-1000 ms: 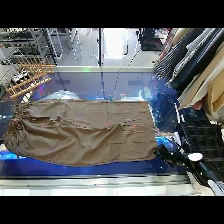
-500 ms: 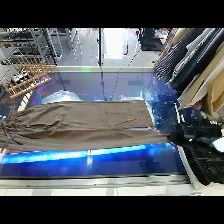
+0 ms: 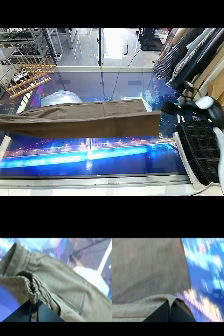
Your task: Fold the clothes and pants, and hang the long-sleeved shirts on hangers.
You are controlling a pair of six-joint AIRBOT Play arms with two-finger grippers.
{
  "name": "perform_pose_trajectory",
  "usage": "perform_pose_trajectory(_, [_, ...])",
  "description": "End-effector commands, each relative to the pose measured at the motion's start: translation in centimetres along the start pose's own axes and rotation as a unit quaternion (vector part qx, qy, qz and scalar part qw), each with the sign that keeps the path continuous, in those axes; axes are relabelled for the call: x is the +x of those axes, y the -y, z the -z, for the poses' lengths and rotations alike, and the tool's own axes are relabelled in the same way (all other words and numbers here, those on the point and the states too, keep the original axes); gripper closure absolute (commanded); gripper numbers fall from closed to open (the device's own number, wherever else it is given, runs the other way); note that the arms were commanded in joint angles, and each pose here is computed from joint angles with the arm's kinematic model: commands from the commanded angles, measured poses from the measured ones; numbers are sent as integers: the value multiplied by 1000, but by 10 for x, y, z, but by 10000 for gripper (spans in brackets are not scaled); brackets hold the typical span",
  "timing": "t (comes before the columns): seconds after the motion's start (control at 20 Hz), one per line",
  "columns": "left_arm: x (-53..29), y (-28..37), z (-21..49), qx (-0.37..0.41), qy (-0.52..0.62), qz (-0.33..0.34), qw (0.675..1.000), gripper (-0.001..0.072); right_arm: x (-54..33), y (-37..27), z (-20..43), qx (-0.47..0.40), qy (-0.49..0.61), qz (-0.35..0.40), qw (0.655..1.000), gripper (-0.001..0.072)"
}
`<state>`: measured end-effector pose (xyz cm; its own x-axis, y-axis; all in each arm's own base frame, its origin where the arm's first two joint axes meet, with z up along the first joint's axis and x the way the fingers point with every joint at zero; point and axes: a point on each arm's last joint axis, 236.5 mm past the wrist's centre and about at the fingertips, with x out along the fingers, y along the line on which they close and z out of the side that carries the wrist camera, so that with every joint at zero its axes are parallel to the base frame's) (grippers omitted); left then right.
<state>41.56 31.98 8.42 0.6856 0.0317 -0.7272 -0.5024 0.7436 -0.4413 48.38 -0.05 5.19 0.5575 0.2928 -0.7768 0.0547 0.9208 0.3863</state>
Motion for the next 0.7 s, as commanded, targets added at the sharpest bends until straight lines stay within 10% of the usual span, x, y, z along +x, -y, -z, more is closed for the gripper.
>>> perform_pose_trajectory(0.0, [64, 10, -21, -37, 51, 3, 998, 697, 89, -12, -54, -17, 16, -12, 1000, 698])
perform_pose_trajectory(0.3, [134, -1, -36, -166, 113, 45, 979, 667, 169, 2, -101, 29, 58, -20, 998, 678])
perform_pose_trajectory(0.4, [146, -2, -38, -209, 122, 64, 968, 124, 176, 8, -91, 31, 41, -16, 999, 205])
perform_pose_trajectory(0.45, [146, 1, -38, -221, 121, 74, 965, -6, 173, 10, -83, 30, 22, -18, 999, 194])
perform_pose_trajectory(0.65, [119, 4, -5, -129, 33, 86, 987, -1, 128, 16, -36, 49, -95, -36, 994, 220])
